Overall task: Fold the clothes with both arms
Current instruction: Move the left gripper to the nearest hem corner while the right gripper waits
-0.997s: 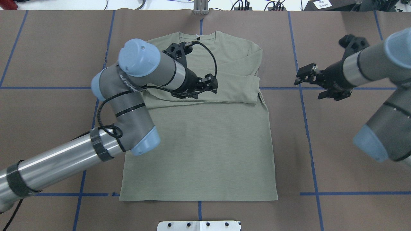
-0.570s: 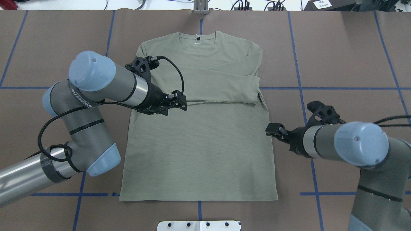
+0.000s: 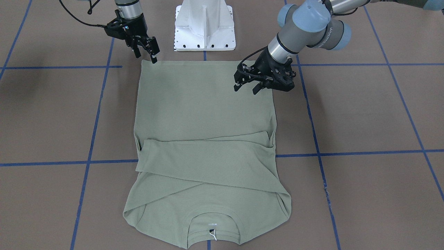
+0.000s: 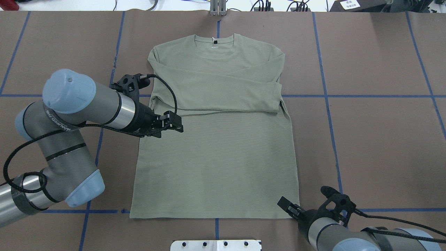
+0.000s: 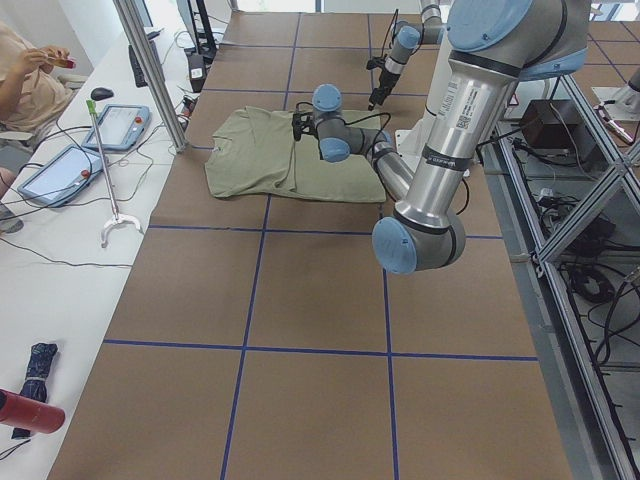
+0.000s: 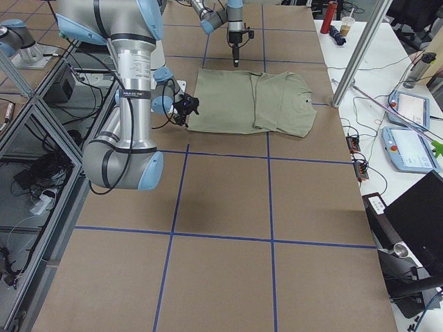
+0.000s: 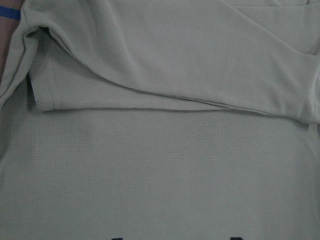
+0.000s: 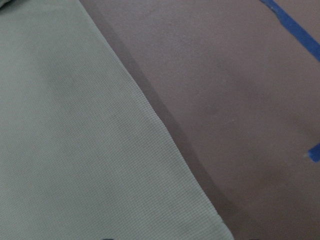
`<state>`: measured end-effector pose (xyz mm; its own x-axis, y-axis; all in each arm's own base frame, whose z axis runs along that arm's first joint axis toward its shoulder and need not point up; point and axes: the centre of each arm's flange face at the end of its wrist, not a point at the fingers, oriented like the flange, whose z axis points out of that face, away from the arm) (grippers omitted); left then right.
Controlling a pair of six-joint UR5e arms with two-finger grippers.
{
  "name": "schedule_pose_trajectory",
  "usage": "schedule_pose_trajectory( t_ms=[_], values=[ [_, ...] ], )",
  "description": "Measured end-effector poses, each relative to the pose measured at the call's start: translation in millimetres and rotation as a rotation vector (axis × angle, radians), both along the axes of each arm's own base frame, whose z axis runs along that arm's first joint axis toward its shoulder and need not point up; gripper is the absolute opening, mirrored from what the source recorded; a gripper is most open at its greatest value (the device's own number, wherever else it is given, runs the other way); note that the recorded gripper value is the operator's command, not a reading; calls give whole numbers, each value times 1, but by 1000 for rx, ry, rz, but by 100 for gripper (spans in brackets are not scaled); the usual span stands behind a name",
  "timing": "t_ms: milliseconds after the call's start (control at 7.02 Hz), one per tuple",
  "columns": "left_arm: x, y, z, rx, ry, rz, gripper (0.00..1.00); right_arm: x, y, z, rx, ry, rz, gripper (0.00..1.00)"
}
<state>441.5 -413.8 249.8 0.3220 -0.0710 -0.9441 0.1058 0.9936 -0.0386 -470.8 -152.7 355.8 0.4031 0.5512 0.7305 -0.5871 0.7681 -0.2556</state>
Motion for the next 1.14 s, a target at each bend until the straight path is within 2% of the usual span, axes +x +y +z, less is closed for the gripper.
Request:
schedule_pose_trajectory(
  t_ms=[142, 570, 712, 855, 1140],
  values=[
    [0, 1, 0, 0, 0, -2, 83, -5, 7, 5, -14, 9, 13, 76],
    [0, 2, 0, 0, -1, -4, 83, -9, 10, 15, -20, 29, 22, 65],
    [0, 2, 0, 0, -2, -5, 83, -10, 9, 18, -20, 35, 23, 42],
    [0, 2, 1, 0, -2, -5, 83, -10, 9, 19, -20, 40, 22, 4],
    [-1, 2, 1, -1, -3, -6, 83, -11, 11, 20, -21, 48, 18, 0]
  ],
)
